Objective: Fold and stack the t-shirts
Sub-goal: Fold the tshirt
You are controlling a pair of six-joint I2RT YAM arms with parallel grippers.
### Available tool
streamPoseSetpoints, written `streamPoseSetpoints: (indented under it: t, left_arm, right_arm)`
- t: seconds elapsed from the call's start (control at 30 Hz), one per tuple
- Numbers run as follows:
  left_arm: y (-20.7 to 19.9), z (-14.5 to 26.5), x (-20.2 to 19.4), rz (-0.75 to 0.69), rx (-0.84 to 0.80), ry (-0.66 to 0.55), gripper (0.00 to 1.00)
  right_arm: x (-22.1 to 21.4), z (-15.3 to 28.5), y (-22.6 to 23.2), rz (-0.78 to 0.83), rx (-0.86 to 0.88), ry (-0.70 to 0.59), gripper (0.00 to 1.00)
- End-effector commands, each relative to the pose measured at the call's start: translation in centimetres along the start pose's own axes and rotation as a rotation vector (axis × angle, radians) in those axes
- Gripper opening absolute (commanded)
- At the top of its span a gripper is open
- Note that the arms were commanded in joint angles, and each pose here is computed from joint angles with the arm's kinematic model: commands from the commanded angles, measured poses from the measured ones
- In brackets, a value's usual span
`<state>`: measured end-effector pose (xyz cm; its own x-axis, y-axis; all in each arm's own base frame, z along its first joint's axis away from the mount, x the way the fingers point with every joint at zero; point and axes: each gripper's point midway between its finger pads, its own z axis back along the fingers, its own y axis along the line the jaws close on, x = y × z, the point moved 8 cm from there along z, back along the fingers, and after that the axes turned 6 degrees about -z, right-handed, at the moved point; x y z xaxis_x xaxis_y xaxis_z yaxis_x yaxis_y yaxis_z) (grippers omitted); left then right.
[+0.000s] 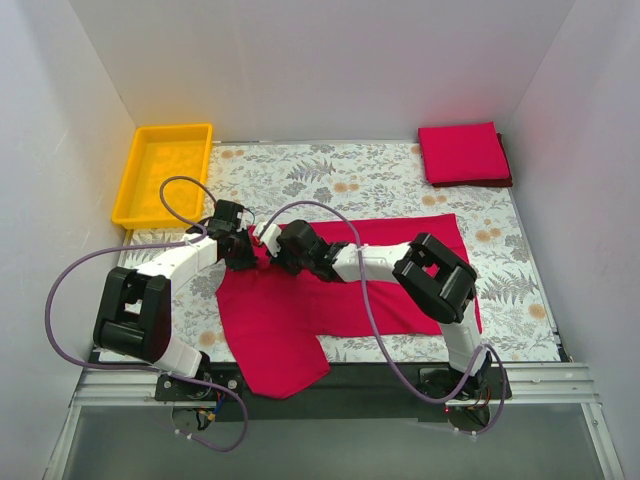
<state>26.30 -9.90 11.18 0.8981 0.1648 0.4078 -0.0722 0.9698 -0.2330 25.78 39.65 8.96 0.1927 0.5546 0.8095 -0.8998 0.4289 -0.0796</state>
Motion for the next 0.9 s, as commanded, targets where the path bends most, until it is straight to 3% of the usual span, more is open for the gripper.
streamPoseSetpoints:
  t: [0.0, 0.23, 0.47, 0.63, 0.7, 0.87]
  left_arm:
    - [-0.2, 1.6, 1.2, -0.004, 0.01, -0.037, 0.0]
    - [0.1, 2.0, 0.3, 0.009, 0.03, 0.034, 0.01]
    - [0.3, 3.6, -0.9, 0.086, 0.052, 0.05, 0.1]
    - [0.5, 5.8, -2.2, 0.187, 0.044, -0.024, 0.42]
    - [0.9, 6.1, -2.5, 0.209, 0.064, -0.053, 0.48]
    - [1.3, 6.3, -4.2, 0.318, 0.046, -0.078, 0.49]
  right_arm:
    - [3.1, 2.7, 0.3, 0.029, 0.036, -0.1, 0.01]
    - [2.8, 4.8, 0.9, 0.044, 0.092, -0.09, 0.01]
    - [1.1, 5.1, 1.4, 0.037, 0.139, -0.057, 0.01]
    - [-0.2, 4.9, 1.5, 0.028, 0.149, -0.025, 0.01]
    - [-0.5, 5.0, 1.4, 0.025, 0.151, -0.021, 0.01]
    - [-0.2, 5.5, 1.5, 0.03, 0.173, -0.036, 0.01]
